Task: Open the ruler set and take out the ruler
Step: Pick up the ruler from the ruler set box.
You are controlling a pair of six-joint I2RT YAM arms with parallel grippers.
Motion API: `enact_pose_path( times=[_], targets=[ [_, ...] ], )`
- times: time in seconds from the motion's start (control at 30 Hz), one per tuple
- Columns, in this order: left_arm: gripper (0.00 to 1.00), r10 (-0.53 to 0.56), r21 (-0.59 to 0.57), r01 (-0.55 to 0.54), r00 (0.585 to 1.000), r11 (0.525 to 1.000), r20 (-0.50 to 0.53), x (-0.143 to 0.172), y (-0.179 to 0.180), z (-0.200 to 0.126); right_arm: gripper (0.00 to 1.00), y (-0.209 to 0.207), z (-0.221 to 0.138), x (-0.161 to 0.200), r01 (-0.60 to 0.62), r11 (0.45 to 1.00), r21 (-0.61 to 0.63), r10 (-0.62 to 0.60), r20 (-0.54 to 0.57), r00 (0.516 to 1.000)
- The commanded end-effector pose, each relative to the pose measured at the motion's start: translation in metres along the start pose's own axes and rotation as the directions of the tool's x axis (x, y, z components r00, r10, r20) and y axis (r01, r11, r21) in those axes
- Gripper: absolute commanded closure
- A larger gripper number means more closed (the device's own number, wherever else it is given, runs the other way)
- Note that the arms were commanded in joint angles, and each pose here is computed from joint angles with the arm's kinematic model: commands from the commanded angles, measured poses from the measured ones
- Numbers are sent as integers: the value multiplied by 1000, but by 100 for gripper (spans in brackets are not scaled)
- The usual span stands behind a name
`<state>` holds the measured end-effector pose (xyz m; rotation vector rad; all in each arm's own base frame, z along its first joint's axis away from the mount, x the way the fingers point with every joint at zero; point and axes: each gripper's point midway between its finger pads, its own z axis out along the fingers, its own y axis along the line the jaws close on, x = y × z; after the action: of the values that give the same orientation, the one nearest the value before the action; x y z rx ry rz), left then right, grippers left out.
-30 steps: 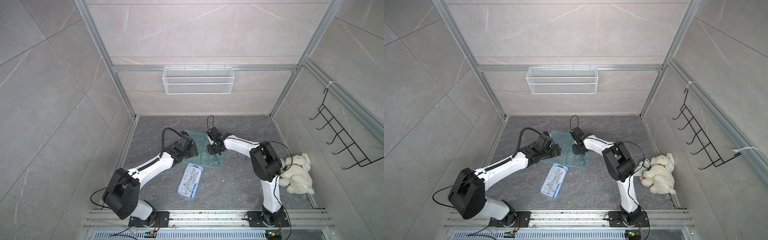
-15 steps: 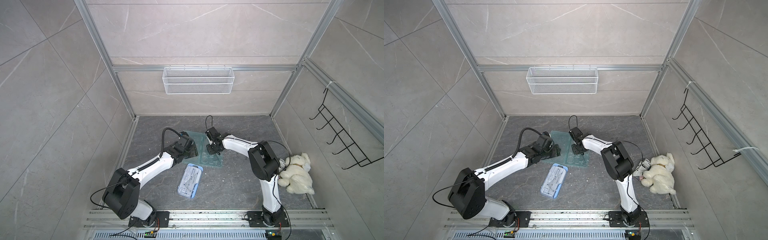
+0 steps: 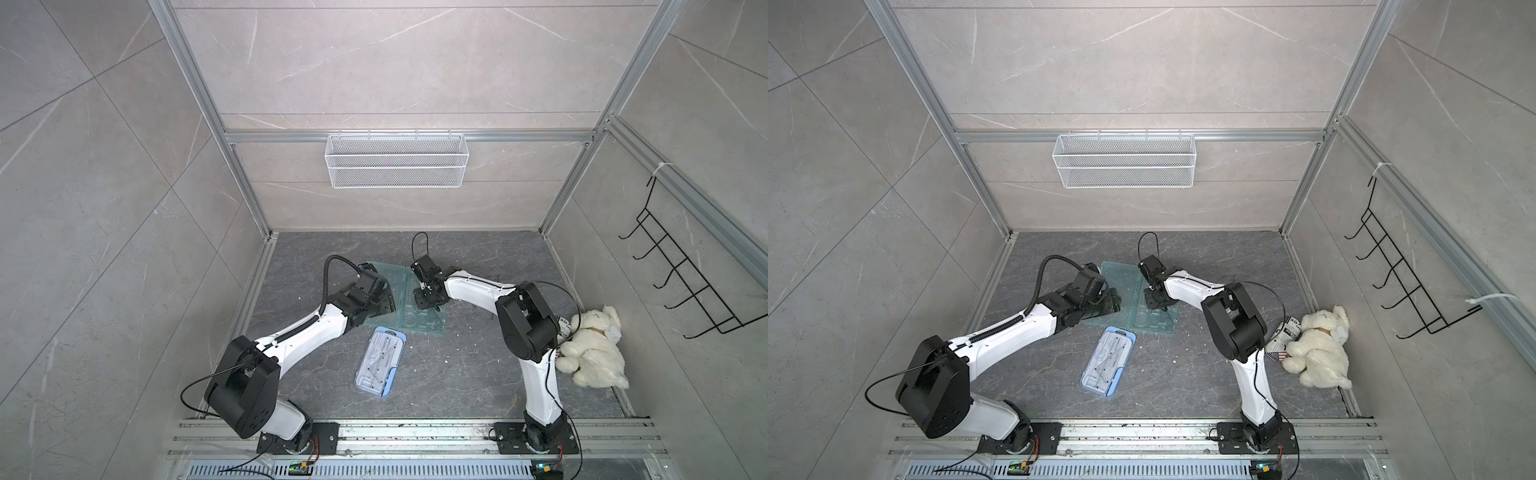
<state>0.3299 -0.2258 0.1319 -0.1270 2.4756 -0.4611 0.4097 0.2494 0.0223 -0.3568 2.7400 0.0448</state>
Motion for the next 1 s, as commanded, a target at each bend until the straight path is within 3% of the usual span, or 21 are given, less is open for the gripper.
enact_pose_path(
  times=[0.0, 0.33, 0.97],
  targets=[
    [28, 15, 14, -15, 999, 1000, 34, -11, -6, -11, 66, -4, 7, 14, -34, 999, 27, 35, -37, 999],
    [28, 15, 14, -16, 999, 1000, 29, -11, -8, -10, 79, -4, -9, 4, -32, 999, 16, 32, 15, 999],
    [28, 25, 9, -25, 999, 1000, 28, -12, -12, -9, 79, -2, -42, -11, -27, 999, -21, 28, 81, 996]
  ],
)
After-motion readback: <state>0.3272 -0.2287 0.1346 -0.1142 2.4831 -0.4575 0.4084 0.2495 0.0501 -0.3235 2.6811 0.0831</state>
